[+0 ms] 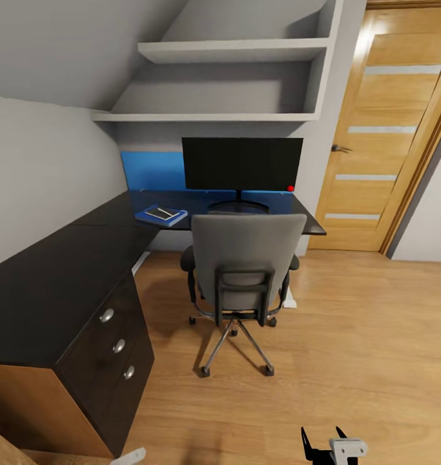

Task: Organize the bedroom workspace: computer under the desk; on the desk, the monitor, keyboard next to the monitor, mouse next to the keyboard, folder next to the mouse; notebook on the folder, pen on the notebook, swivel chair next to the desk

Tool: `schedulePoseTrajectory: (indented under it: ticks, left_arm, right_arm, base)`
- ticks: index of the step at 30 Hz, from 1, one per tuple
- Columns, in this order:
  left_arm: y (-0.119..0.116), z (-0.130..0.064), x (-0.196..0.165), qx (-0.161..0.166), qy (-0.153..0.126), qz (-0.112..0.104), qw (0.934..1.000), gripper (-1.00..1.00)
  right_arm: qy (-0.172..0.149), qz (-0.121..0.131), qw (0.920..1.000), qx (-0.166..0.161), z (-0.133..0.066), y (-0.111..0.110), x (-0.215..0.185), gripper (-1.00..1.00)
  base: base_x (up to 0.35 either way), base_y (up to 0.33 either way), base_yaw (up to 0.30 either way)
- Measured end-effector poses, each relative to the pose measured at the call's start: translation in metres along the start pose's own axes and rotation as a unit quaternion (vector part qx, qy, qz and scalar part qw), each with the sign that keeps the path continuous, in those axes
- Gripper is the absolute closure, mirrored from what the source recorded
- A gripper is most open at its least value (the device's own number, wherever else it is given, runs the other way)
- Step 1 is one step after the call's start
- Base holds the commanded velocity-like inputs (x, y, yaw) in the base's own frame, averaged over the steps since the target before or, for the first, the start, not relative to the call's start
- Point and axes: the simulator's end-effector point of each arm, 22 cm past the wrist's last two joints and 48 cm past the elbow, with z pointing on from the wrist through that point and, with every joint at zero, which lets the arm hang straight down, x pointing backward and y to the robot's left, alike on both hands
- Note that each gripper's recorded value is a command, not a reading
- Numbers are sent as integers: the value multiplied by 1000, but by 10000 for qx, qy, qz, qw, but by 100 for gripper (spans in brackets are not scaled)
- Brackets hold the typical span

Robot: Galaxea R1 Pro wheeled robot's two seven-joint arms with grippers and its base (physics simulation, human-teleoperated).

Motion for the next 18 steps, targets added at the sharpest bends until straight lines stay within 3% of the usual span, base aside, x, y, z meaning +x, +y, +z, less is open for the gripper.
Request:
schedulePoseTrajectory:
  ticks: [5, 13, 18]
  left_arm:
    - [-1, -7, -4, 21, 19, 14, 10000, -100]
    - [2, -28, -20, 48, -565, -259, 9981, -100]
    - [-3, -39, -21, 124, -608, -201, 9979, -100]
  right_arm:
    - [42, 3, 10000, -6, -3, 0, -6, -100]
    - [103, 12, 9999, -26, -9, 3, -16, -100]
    - [138, 28, 9999, -12, -13, 2, -22, -100]
  base:
    - [0, 0, 99]
    - [0, 0, 99]
    - [0, 0, 99]
